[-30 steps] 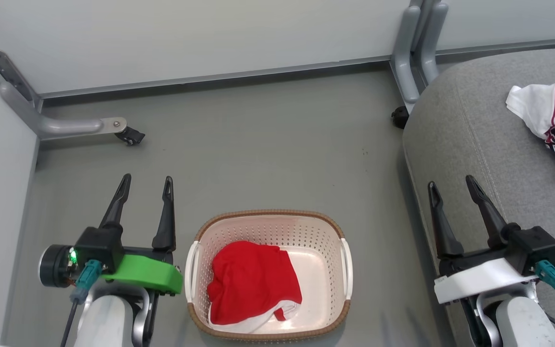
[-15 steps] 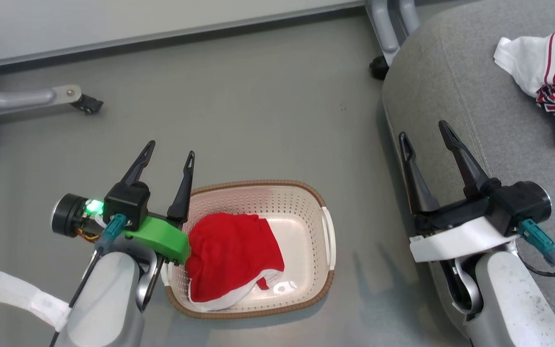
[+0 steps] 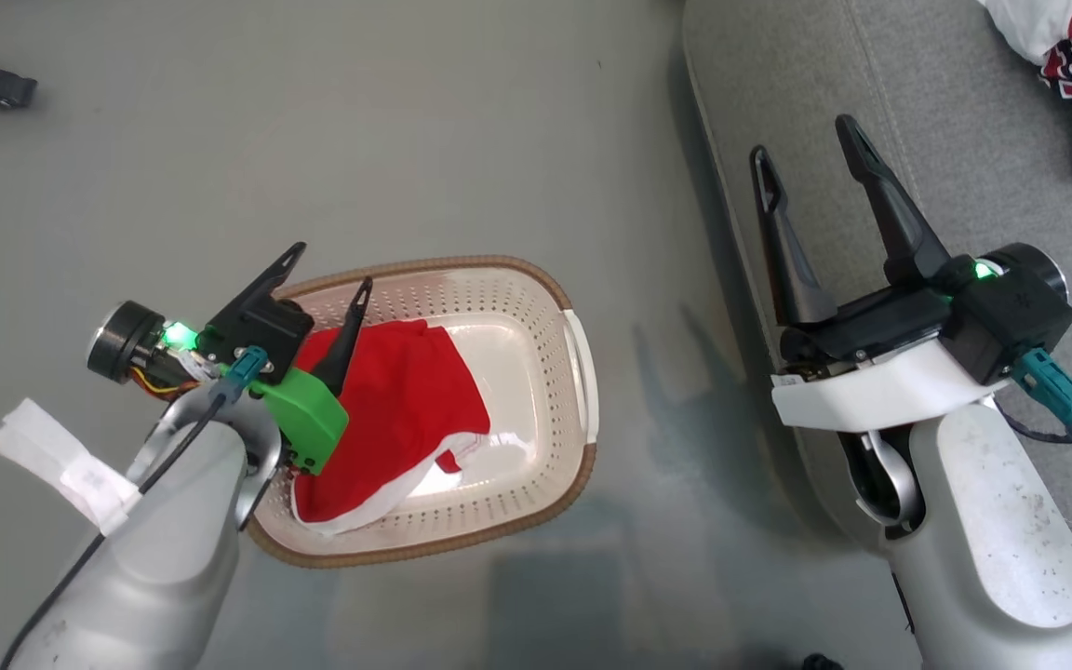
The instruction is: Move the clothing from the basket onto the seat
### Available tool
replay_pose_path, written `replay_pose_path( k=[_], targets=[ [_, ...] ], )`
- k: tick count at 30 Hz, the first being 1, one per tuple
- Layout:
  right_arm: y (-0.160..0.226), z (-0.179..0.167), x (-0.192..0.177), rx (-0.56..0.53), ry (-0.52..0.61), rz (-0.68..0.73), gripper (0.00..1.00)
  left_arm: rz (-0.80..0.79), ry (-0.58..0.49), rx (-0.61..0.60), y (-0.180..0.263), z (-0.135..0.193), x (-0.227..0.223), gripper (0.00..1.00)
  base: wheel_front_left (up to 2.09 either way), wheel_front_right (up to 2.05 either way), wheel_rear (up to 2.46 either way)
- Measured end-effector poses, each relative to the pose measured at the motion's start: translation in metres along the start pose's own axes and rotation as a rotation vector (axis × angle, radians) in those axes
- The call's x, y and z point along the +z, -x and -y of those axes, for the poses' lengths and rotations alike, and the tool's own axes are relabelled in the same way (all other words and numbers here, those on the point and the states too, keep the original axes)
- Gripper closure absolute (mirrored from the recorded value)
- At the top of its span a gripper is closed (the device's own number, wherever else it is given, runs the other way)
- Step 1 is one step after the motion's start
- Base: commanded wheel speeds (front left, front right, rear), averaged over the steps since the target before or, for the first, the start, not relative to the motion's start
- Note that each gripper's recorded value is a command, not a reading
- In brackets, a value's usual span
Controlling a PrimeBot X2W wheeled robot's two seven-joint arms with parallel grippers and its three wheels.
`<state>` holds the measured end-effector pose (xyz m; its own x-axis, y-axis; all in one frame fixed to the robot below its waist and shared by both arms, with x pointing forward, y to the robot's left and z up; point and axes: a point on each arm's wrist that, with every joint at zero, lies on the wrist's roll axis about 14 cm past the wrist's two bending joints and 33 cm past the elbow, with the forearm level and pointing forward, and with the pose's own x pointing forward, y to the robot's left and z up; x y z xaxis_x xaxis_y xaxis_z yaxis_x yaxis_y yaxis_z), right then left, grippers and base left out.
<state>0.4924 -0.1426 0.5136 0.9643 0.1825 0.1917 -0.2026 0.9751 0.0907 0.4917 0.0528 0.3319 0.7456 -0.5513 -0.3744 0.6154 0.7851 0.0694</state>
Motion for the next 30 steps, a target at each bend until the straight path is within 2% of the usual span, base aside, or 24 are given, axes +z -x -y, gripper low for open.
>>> replay_pose_path(
  k=[12,19,22,30],
  targets=[
    [-0.017,0.018,-0.057,-0.004,0.031,-0.091,0.00,-0.268,-0.077,-0.203,-0.041,0.027,-0.110,0.00,0.00,0.00,0.00],
    [-0.021,0.022,-0.086,0.006,0.036,-0.138,0.00,-0.407,-0.158,-0.314,-0.047,0.040,-0.166,0.00,0.00,0.00,0.00],
    [-0.022,0.023,-0.103,0.011,0.031,-0.164,0.00,-0.500,-0.225,-0.383,-0.044,0.046,-0.199,0.00,0.00,0.00,0.00],
    [-0.018,0.031,-0.130,0.000,0.036,-0.213,0.00,-0.672,-0.290,-0.452,-0.039,0.052,-0.249,0.00,0.00,0.00,0.00]
  ],
)
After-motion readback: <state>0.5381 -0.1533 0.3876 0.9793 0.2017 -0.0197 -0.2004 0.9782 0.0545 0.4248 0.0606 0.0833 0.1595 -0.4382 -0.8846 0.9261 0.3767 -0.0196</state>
